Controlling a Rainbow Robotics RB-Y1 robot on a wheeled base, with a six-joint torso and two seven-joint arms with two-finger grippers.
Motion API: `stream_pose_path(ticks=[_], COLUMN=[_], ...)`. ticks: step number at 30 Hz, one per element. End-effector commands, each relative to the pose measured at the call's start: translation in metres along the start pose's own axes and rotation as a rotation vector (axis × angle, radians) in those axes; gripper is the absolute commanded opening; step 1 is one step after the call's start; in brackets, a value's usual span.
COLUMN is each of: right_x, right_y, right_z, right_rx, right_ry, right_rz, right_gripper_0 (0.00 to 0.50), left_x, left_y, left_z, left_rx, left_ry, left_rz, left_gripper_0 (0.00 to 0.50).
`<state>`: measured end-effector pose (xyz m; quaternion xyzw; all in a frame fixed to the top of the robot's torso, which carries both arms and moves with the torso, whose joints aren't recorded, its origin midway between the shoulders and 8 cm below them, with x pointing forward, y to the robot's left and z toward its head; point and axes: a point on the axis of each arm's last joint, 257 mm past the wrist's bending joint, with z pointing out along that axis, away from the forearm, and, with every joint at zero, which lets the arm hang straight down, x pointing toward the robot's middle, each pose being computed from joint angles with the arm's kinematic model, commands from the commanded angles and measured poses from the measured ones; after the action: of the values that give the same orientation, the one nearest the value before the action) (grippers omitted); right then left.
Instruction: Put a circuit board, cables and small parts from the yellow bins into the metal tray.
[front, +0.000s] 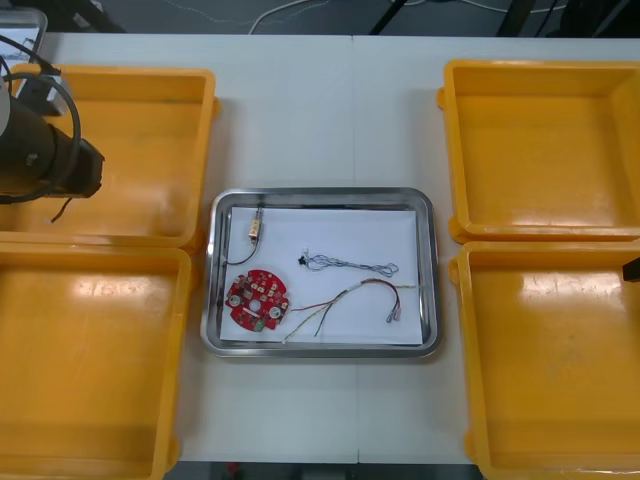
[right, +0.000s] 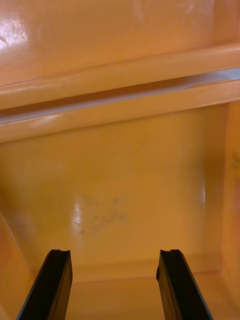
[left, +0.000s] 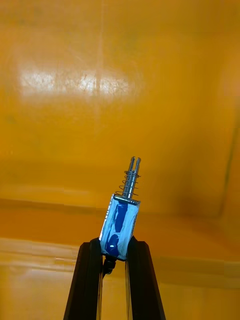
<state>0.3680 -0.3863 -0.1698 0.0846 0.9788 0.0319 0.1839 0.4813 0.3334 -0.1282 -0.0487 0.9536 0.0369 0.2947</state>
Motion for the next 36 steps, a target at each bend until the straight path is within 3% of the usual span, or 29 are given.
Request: stream_pose_path(ticks=[1, 4, 9, 17, 23, 33, 36], right_x=[-0.008, -0.008, -0.008, -0.008, -0.008, -0.008, -0.008], right_y=[-0.015, -0.015, -0.015, -0.015, -0.015, -0.015, -0.015], right_z=[-0.016, -0.016, -0.016, -0.016, -0.016, -0.016, -0.016], right_rx=[0.048, 0.048, 0.048, 0.048, 0.048, 0.048, 0.048], right_ry=[-0.042, -0.042, -0.042, -0.042, -0.042, -0.042, -0.042], right_rz=[-0.001, -0.001, -0.001, -0.001, -0.001, -0.001, -0.001], right_gripper_0=[0.5, 0.5, 0.5, 0.5, 0.5, 0.5, 0.5], left_x=[-0.028, -0.032, -0.026, 0.0, 0.021, 0.041, 0.042], left_y=[-0.037, -0.055, -0.098, -0.162, -0.206, -0.272, -0.283], left_z=[-0.035, -0.043, -0.052, -0.054, -0.048, -0.035, -0.024], left_rx=[0.05, 0.075, 0.12, 0.181, 0.181, 0.234, 0.234], left_ry=[-0.104, -0.126, -0.131, -0.089, -0.071, -0.101, -0.116], left_rz=[-0.006, -0.032, -0.065, -0.053, -0.008, 0.095, 0.109], left_gripper_0=[0.0, 0.0, 0.0, 0.0, 0.0, 0.0, 0.0])
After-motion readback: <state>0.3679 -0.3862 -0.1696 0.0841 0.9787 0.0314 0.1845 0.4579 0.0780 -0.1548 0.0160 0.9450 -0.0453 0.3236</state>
